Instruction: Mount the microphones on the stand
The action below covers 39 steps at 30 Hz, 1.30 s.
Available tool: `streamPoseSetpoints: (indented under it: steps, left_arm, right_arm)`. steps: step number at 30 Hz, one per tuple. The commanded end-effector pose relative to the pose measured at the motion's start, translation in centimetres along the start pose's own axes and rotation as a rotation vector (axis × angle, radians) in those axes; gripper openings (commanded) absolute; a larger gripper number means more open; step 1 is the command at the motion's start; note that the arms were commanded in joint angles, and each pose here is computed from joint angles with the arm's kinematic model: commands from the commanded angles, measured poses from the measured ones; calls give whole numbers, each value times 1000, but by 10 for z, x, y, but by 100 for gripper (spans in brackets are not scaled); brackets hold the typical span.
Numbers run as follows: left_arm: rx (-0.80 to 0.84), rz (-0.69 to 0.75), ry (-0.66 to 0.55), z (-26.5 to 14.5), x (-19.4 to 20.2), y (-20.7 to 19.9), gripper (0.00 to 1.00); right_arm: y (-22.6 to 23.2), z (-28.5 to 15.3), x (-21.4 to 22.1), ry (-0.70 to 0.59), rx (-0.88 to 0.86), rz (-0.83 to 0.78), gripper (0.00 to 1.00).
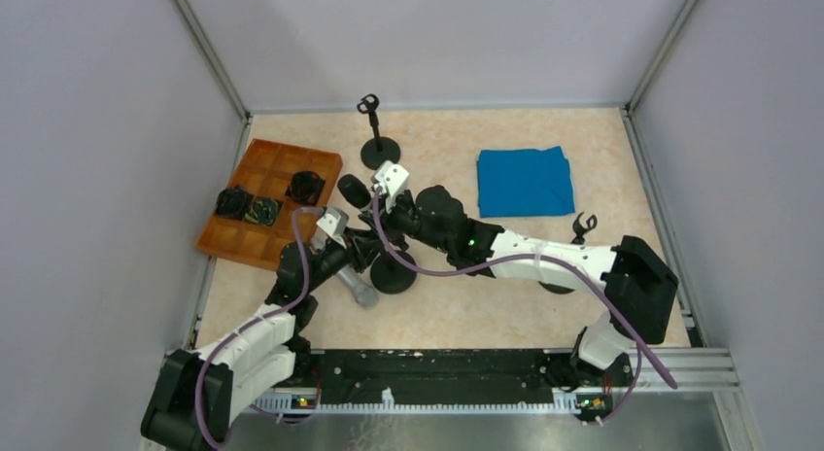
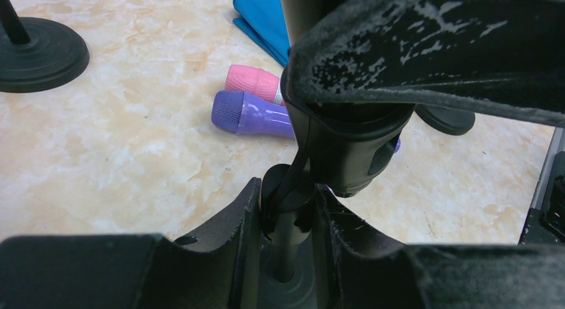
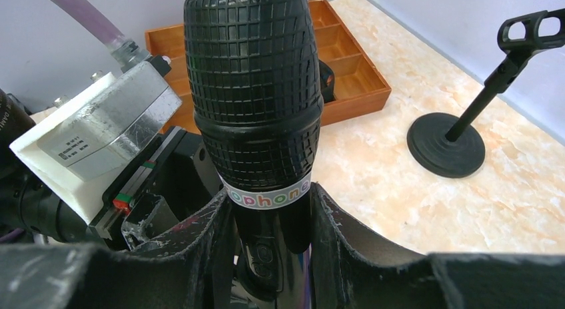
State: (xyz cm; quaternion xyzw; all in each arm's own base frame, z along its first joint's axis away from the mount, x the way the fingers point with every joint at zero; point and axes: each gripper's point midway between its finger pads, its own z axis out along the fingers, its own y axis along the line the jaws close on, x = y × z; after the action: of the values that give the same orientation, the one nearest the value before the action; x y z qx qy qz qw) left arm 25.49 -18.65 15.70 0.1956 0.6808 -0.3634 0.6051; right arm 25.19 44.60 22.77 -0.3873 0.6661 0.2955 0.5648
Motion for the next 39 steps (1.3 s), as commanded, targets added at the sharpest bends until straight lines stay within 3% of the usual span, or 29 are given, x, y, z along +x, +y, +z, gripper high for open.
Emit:
streamPoseSetpoints:
  steps: [1,19,39]
  left_arm:
    - [-93,77,-128,8,-41,19,0]
    - [-60,128,-103,13,-37,5,0]
    - [-46,135,-93,12,-31,-4,0]
  right_arm:
    - [63,-149,285,1079,-204,111,0]
    - [57,-138,216,1133,-246,12,0]
    - [59,-90,200,1086,-310,-67,0]
